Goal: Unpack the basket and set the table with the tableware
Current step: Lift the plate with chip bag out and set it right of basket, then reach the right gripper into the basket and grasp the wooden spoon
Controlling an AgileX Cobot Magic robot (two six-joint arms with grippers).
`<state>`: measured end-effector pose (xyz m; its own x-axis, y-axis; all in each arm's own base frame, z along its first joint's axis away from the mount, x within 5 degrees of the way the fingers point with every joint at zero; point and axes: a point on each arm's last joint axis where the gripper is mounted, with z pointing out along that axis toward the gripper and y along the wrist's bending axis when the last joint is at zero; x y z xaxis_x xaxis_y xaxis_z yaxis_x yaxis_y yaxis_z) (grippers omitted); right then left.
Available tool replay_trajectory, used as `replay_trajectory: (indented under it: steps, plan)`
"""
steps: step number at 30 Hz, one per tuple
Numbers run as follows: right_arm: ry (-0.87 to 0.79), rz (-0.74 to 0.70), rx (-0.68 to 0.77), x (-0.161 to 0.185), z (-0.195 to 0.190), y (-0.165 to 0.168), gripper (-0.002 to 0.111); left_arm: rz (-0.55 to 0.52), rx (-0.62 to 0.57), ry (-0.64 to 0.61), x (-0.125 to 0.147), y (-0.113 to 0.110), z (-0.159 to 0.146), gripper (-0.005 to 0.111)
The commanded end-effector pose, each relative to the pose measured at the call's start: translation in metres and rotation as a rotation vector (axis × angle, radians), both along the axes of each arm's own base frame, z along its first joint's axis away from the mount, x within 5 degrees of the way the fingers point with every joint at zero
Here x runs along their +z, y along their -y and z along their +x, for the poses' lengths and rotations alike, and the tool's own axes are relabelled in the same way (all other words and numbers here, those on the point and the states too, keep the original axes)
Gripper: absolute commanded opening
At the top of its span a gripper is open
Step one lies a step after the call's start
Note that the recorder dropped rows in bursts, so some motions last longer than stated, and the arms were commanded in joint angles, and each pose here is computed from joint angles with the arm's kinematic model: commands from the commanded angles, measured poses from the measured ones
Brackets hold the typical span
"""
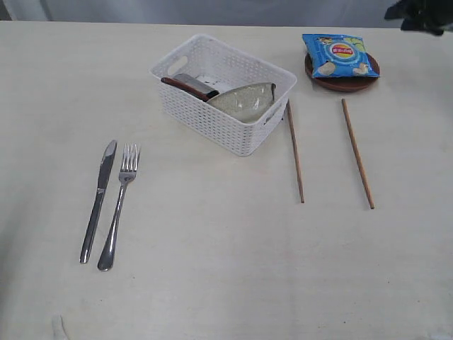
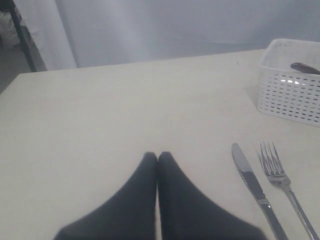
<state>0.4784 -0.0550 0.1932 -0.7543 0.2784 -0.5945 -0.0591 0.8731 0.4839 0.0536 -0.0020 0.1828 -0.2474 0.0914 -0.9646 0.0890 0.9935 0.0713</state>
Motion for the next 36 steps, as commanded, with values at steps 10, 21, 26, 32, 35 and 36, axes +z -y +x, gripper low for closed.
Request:
replay_trajectory:
  steps: [10, 21, 26, 32, 35, 36]
  plan:
    - [0.288, -0.089, 1.054, 0.076, -0.044, -0.221, 0.044, -0.006, -0.005, -0.001, -0.001, 0.0, 0.0, 0.0]
    - [0.34, -0.275, 1.372, 0.065, -0.088, -0.304, 0.058, -0.006, -0.005, -0.001, -0.001, 0.0, 0.0, 0.0]
    - [0.354, -0.404, 1.432, 0.053, -0.096, -0.322, 0.059, -0.006, -0.005, -0.001, -0.001, 0.0, 0.0, 0.0]
    - [0.375, -0.469, 1.381, 0.037, -0.097, -0.347, 0.059, -0.006, -0.005, -0.001, -0.001, 0.0, 0.0, 0.0]
    - [0.382, -0.487, 1.351, 0.027, -0.093, -0.353, 0.058, -0.006, -0.005, -0.001, -0.001, 0.0, 0.0, 0.0]
    - [0.38, -0.488, 1.345, 0.024, -0.092, -0.353, 0.059, -0.006, -0.005, -0.001, -0.001, 0.0, 0.0, 0.0]
